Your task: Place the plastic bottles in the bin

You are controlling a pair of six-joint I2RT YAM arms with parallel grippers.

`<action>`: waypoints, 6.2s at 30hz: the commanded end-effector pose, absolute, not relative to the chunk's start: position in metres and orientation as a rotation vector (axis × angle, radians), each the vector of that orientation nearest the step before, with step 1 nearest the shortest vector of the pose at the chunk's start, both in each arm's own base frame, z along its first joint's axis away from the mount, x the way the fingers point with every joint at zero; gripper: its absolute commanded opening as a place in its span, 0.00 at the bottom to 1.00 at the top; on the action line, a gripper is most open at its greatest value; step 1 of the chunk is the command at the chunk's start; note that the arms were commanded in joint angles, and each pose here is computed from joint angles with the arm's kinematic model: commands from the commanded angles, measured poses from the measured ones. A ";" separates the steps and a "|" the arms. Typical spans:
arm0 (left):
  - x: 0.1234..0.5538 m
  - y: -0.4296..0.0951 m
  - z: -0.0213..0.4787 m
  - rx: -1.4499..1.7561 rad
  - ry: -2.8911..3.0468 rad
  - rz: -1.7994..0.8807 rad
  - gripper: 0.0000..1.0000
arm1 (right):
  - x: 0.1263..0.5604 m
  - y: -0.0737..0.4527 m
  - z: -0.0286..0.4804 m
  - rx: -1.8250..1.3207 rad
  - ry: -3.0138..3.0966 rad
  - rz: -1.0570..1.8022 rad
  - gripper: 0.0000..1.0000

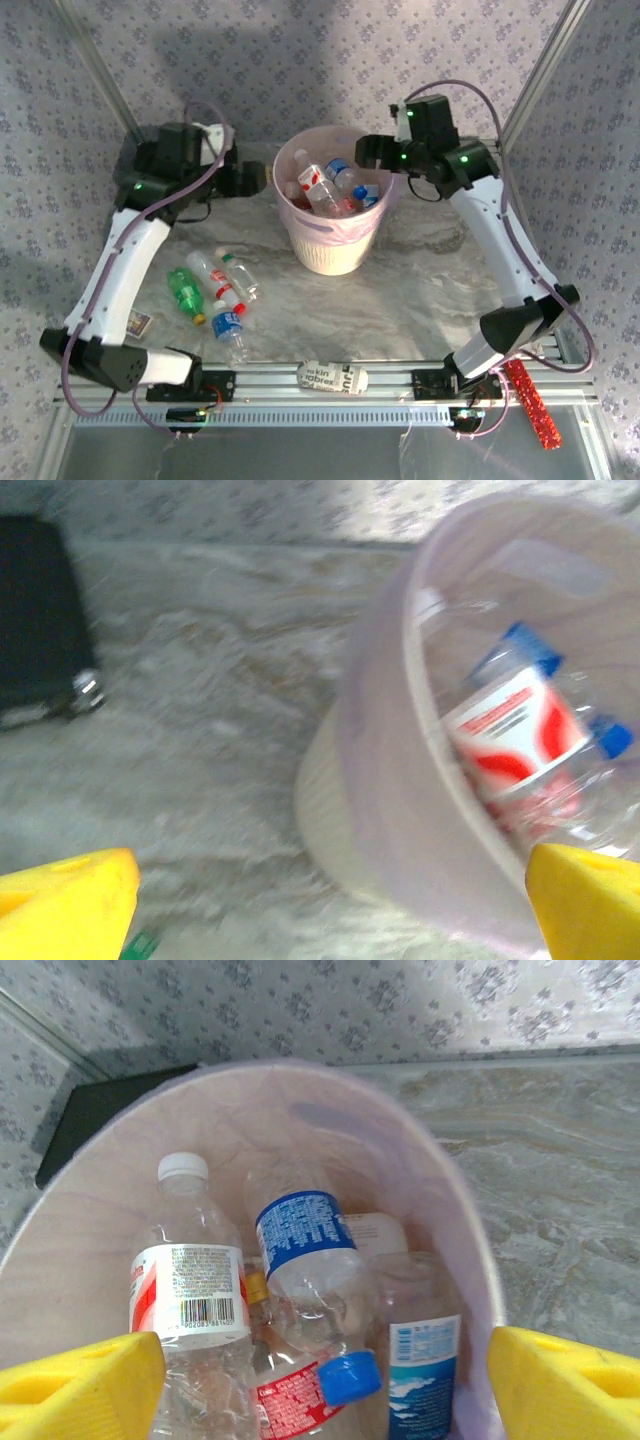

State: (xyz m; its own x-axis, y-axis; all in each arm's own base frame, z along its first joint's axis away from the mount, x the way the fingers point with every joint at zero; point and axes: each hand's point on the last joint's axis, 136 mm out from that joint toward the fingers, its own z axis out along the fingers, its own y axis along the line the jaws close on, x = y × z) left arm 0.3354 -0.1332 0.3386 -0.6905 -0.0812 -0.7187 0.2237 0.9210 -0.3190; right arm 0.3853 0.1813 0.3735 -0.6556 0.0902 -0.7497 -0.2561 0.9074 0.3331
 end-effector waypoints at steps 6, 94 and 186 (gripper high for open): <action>0.258 -0.044 0.227 -0.367 2.582 -0.373 0.98 | 0.355 0.153 0.375 -0.089 2.226 0.635 0.88; 0.349 -0.273 0.424 0.266 2.147 -0.830 0.31 | 0.370 0.120 0.333 0.087 2.279 0.731 0.86; 0.141 -0.086 0.038 -0.807 2.883 -0.496 0.72 | 0.397 0.161 0.286 -0.002 2.399 0.805 0.48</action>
State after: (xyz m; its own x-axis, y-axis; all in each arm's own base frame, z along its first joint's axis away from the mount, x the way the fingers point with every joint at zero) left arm 0.1380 -0.0857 0.0396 -0.8555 -0.5178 0.0000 -0.4877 0.8057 -0.3363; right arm 0.3937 0.1608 0.2858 -0.8204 0.1894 -0.5394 -0.1771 0.8130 0.5548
